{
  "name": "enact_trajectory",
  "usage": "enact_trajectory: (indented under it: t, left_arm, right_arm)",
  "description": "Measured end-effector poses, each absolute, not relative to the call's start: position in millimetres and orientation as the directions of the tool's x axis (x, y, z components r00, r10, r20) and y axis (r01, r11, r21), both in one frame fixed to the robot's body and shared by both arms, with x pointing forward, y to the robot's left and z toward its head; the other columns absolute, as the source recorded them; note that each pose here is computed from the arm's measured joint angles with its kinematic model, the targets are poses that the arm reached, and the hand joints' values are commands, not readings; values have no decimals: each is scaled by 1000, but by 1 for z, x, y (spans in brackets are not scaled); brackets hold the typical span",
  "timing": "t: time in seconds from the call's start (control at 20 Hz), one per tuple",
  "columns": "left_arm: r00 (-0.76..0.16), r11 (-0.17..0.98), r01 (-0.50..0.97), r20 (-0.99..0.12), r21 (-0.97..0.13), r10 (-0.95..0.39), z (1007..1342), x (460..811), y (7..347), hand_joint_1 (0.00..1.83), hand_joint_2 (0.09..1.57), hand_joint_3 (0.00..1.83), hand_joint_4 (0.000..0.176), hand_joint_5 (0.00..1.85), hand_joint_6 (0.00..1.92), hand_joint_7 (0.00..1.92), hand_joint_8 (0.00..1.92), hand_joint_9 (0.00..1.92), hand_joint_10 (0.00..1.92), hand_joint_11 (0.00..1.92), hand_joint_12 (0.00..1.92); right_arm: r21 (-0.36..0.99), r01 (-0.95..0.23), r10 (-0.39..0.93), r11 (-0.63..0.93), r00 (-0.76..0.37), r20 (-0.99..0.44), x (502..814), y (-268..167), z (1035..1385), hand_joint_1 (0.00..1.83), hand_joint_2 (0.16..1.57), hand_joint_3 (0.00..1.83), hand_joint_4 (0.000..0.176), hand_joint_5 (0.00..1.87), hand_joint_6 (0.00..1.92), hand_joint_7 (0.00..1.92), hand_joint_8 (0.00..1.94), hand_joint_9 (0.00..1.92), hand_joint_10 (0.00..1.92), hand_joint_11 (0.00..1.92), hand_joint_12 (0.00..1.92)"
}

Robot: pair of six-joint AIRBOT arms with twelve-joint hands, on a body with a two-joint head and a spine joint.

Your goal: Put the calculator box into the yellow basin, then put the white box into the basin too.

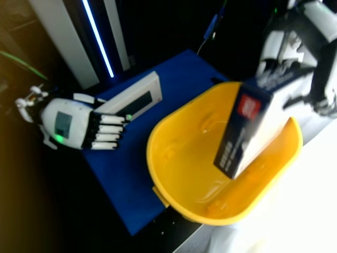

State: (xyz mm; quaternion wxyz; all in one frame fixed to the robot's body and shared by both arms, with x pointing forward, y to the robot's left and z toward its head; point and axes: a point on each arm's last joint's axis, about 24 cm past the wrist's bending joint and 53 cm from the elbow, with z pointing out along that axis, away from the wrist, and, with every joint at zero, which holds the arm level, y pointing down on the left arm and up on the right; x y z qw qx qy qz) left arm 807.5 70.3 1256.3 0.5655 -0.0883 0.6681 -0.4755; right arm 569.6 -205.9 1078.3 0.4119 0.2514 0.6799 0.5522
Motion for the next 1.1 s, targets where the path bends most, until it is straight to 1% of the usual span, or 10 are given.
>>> enact_trajectory:
  t: [0.05, 0.2, 0.25, 0.3, 0.45, 0.65, 0.75, 0.9, 1.0, 1.1]
  left_arm:
    - [-351, 531, 409, -666, -742, -659, 1253, 808, 71, 1189, 1196, 1, 0, 758, 1227, 885, 1248, 689, 1185, 436, 1730]
    - [-350, 528, 390, -652, -754, -673, 1250, 811, 78, 934, 1154, 0, 12, 535, 395, 602, 280, 491, 594, 196, 1500]
    - [-348, 527, 388, -649, -756, -676, 1250, 812, 79, 920, 1127, 0, 64, 496, 208, 526, 79, 307, 398, 7, 1238]
    - [-349, 524, 387, -646, -759, -679, 1250, 812, 80, 920, 1127, 0, 64, 496, 208, 526, 79, 307, 398, 7, 1238]
    - [-346, 510, 391, -636, -766, -690, 1252, 811, 80, 793, 1021, 0, 144, 429, 21, 375, 0, 258, 99, 0, 780]
    - [-339, 492, 404, -625, -772, -703, 1256, 807, 83, 669, 970, 0, 149, 333, 0, 247, 0, 182, 17, 0, 525]
    - [-328, 480, 420, -622, -770, -711, 1263, 804, 86, 661, 971, 0, 139, 347, 4, 244, 1, 190, 9, 0, 583]
    - [-309, 464, 446, -618, -765, -723, 1275, 797, 96, 709, 1007, 7, 109, 384, 17, 290, 9, 238, 18, 0, 1054]
    - [-297, 464, 446, -616, -765, -729, 1278, 797, 104, 733, 1035, 11, 48, 374, 7, 264, 2, 219, 5, 0, 1000]
    - [-288, 465, 434, -608, -772, -740, 1276, 799, 114, 734, 1043, 10, 42, 372, 4, 252, 1, 208, 1, 0, 972]
  right_arm:
    - [958, -113, 794, 265, -537, -283, 570, -205, 1078, 1237, 1161, 0, 0, 948, 998, 854, 1278, 736, 1339, 573, 1775]
    - [958, -118, 792, 261, -542, -283, 570, -202, 1080, 1214, 1142, 0, 0, 970, 965, 909, 1213, 801, 1207, 587, 1713]
    - [958, -119, 790, 261, -544, -283, 570, -201, 1080, 1214, 1140, 0, 0, 957, 975, 928, 1194, 800, 1190, 551, 1708]
    - [958, -122, 789, 259, -545, -283, 570, -200, 1081, 1214, 1140, 0, 0, 957, 975, 928, 1194, 800, 1190, 551, 1708]
    - [959, -139, 786, 247, -550, -282, 571, -197, 1087, 1220, 1131, 0, 0, 946, 981, 972, 1132, 834, 1160, 642, 1631]
    - [963, -166, 796, 212, -542, -269, 573, -196, 1098, 1218, 1138, 1, 0, 952, 963, 937, 1188, 845, 1152, 704, 1578]
    - [965, -173, 795, 195, -548, -259, 570, -193, 1102, 1217, 1134, 0, 0, 951, 984, 953, 1143, 868, 1125, 714, 1575]
    - [963, -210, 798, 167, -545, -257, 565, -192, 1122, 1219, 1142, 2, 0, 948, 951, 933, 1230, 924, 1229, 829, 1614]
    - [958, -250, 806, 143, -532, -259, 561, -194, 1143, 1220, 1134, 0, 0, 965, 914, 957, 1186, 913, 1147, 782, 1540]
    - [952, -281, 813, 118, -524, -256, 557, -194, 1157, 1229, 1120, 0, 0, 1008, 848, 970, 1158, 915, 1093, 759, 1513]
